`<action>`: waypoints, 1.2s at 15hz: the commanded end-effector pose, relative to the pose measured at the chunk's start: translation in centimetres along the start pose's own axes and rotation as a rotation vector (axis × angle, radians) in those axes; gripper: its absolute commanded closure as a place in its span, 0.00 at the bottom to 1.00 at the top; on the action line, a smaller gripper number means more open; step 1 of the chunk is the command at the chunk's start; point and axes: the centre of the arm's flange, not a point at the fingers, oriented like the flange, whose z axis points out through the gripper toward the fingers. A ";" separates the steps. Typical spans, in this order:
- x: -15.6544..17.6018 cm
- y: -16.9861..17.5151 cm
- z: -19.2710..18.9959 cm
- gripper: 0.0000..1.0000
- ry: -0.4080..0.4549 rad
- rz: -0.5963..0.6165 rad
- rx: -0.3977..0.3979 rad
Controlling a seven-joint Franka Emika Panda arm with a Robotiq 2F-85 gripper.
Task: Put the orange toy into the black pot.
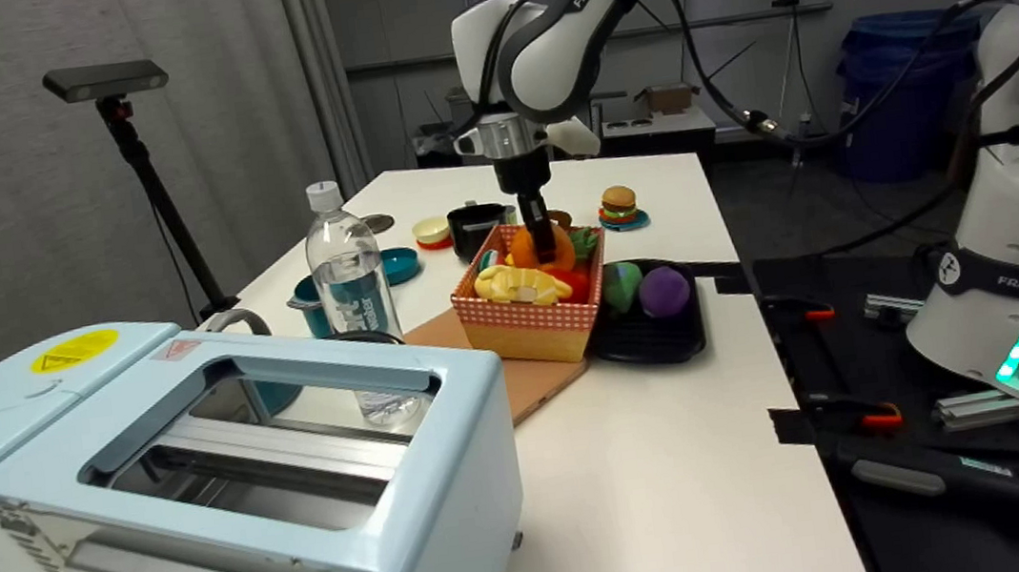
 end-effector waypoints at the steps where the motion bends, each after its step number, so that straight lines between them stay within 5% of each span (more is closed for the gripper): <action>1: -2.5 0.2 -1.4 0.92 0.001 0.038 0.004; 18: -6.3 4.1 -10.4 0.94 0.066 0.134 -0.005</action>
